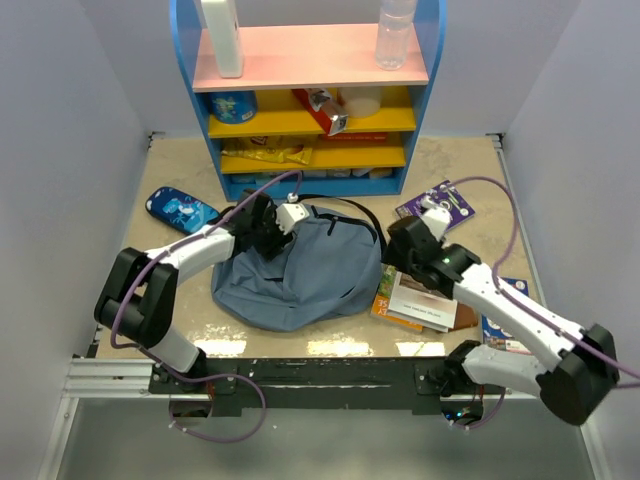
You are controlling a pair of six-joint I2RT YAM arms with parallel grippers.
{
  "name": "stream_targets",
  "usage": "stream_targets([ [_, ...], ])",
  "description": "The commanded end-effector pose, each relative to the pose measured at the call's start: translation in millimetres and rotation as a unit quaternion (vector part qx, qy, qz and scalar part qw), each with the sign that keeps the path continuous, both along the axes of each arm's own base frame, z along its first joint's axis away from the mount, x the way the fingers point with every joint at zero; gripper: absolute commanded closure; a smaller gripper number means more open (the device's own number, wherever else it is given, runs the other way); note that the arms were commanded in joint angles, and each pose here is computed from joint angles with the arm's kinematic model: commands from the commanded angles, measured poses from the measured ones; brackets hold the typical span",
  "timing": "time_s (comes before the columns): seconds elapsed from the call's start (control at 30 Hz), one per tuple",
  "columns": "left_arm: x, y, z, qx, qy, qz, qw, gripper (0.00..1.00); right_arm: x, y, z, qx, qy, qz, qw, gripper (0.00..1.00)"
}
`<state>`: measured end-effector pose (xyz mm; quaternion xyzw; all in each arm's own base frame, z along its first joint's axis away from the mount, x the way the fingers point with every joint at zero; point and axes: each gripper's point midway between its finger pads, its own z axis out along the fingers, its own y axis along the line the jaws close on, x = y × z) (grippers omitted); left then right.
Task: Pack the student bag
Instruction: Unzip the student bag at the center of the board, then adjust the book at the center of the board.
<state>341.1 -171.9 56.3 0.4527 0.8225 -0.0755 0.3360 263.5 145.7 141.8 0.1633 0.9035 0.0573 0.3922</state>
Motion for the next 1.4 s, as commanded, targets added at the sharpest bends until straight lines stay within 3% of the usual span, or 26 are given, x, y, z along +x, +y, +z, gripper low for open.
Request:
stream_targets([
  [0.0, 13.4, -12.0, 23.0, -0.027, -0.032, -0.001, 0.999, 0.41, -52.4, -54.0, -33.7, -0.022, 0.075, -0.07, 0.994, 0.38],
  [0.07, 10.7, -9.4, 21.3, -0.024, -0.033, 0.0, 0.999, 0.41, -61.0, -50.2, -30.7, 0.003, 0.08, -0.059, 0.995, 0.44],
  [0.17, 6.7, -6.4, 18.5, -0.021, -0.034, -0.001, 0.999, 0.41, -70.1, -38.4, -5.0, 0.054, 0.069, -0.026, 0.996, 0.77],
  [0.2, 7.2, -6.1, 19.4, -0.02, -0.037, 0.001, 0.999, 0.41, -73.3, -35.5, 0.3, 0.067, 0.069, -0.02, 0.995, 0.97],
  [0.23, 7.5, -5.6, 19.4, -0.02, -0.038, 0.001, 0.999, 0.41, -81.0, -29.9, 7.8, 0.088, 0.077, -0.005, 0.993, 1.0],
  [0.33, 7.3, -5.5, 21.9, -0.021, -0.041, 0.001, 0.999, 0.41, -102.8, -16.0, 4.5, 0.124, 0.117, 0.031, 0.985, 1.0],
  [0.5, 8.4, -4.3, 26.4, -0.02, -0.049, 0.002, 0.999, 0.41, -138.0, -20.6, -31.3, 0.122, 0.183, 0.024, 0.975, 1.0],
  [0.8, 8.8, -3.1, 29.8, -0.021, -0.058, 0.005, 0.998, 0.4, -143.7, -30.3, -58.7, 0.051, 0.246, 0.004, 0.968, 1.0],
  [0.9, 8.9, -3.4, 32.1, -0.023, -0.062, 0.004, 0.998, 0.4, -138.6, -39.6, -66.7, 0.004, 0.26, -0.016, 0.966, 1.0],
  [1.0, 7.3, -2.7, 32.3, -0.025, -0.066, 0.002, 0.997, 0.39, -119.5, -54.6, -56.6, -0.041, 0.229, -0.065, 0.97, 0.91],
  [1.13, 5.8, 0.4, 31.0, -0.019, -0.073, 0.0, 0.997, 0.39, -80.6, -64.5, -41.8, -0.094, 0.167, -0.091, 0.977, 0.88],
  [1.37, 3.6, 2.9, 35.1, -0.019, -0.086, -0.004, 0.996, 0.37, -47.9, -78.3, -60.7, -0.149, 0.178, -0.107, 0.967, 0.87],
])
